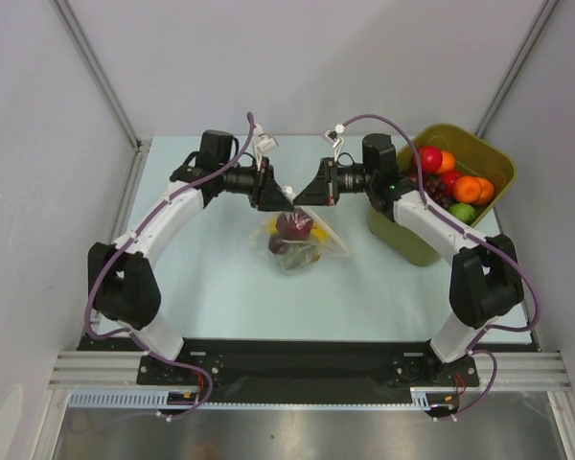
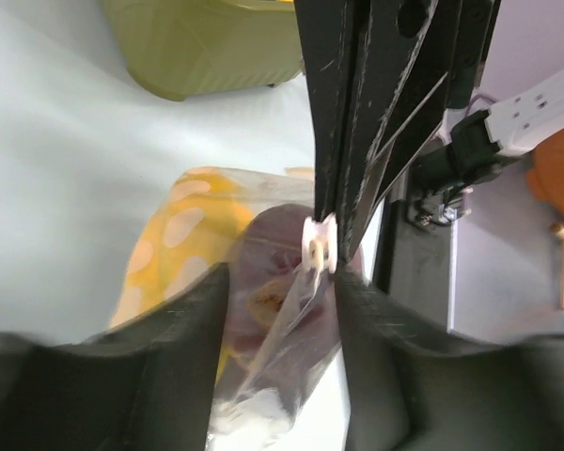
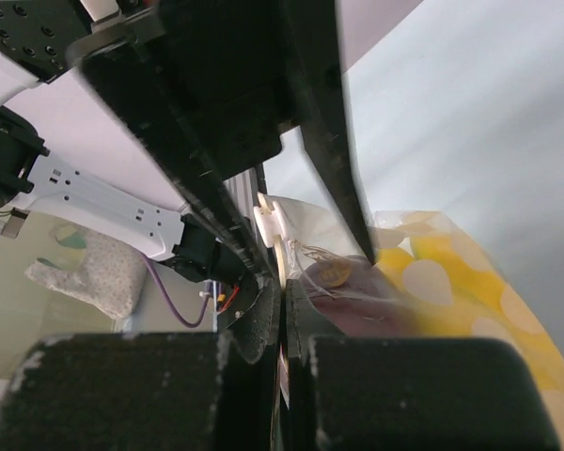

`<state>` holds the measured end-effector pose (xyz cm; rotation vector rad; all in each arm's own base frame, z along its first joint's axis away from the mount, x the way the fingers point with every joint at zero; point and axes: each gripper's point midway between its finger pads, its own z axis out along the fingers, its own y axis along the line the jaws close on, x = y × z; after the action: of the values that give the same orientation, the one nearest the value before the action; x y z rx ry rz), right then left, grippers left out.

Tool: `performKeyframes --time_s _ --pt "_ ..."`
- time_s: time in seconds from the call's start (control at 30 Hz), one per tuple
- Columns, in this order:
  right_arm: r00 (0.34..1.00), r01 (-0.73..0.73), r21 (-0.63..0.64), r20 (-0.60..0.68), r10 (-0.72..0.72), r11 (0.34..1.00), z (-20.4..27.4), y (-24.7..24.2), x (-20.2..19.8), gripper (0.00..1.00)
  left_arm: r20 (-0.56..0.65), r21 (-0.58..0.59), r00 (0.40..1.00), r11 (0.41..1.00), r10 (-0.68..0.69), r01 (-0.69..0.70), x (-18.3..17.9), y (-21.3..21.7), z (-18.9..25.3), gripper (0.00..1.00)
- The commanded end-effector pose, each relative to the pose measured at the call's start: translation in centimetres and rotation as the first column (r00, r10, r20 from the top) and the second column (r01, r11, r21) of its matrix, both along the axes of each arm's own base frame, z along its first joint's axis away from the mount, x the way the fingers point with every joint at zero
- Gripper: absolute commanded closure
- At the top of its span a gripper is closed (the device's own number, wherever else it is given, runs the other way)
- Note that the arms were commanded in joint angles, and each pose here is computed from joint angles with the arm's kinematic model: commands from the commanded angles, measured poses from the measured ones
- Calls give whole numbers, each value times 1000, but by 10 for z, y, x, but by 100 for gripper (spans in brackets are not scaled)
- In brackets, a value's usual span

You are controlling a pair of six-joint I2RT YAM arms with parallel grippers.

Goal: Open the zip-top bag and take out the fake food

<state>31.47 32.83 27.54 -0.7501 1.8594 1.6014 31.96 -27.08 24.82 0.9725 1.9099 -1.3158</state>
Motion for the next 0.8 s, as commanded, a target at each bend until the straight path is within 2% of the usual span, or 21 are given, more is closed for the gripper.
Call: performKeyframes --time_s 0.0,0.03,0.07,0.13,0.17,0.2,0.23,0.33,0.47,0.77 --pt "997 -22 36 81 19 999 28 1 -8 100 81 -43 996 998 -32 36 -4 -5 18 58" --pt "997 -16 26 70 14 1000 27 0 -7 100 77 -43 996 998 -37 41 -5 -6 17 65" --pt "997 -13 22 79 11 1000 28 -1 -7 100 75 -44 996 998 -42 45 -6 -7 17 80" --pt "997 -5 14 75 4 1000 30 -3 -6 93 70 -47 996 997 -54 58 -8 -7 16 90" --pt "996 1 16 88 -2 1000 34 -4 -5 89 70 -48 996 997 -57 61 -9 -7 16 99" --pt "995 5 17 96 -6 1000 37 -5 -4 84 69 -49 996 997 -60 64 -10 -7 16 100" --pt "995 21 13 92 -22 1000 37 -8 0 70 71 -51 995 996 -64 68 -11 -7 16 100" --pt "992 37 14 118 -39 999 43 -11 5 53 66 -58 995 995 -80 84 -14 -9 17 100" --pt "989 47 16 139 -48 999 48 -11 13 46 68 -63 992 992 -104 108 -19 -12 19 100" --pt "992 29 -1 125 -29 1000 40 -2 19 45 62 -57 990 990 -128 131 -26 -17 17 100"
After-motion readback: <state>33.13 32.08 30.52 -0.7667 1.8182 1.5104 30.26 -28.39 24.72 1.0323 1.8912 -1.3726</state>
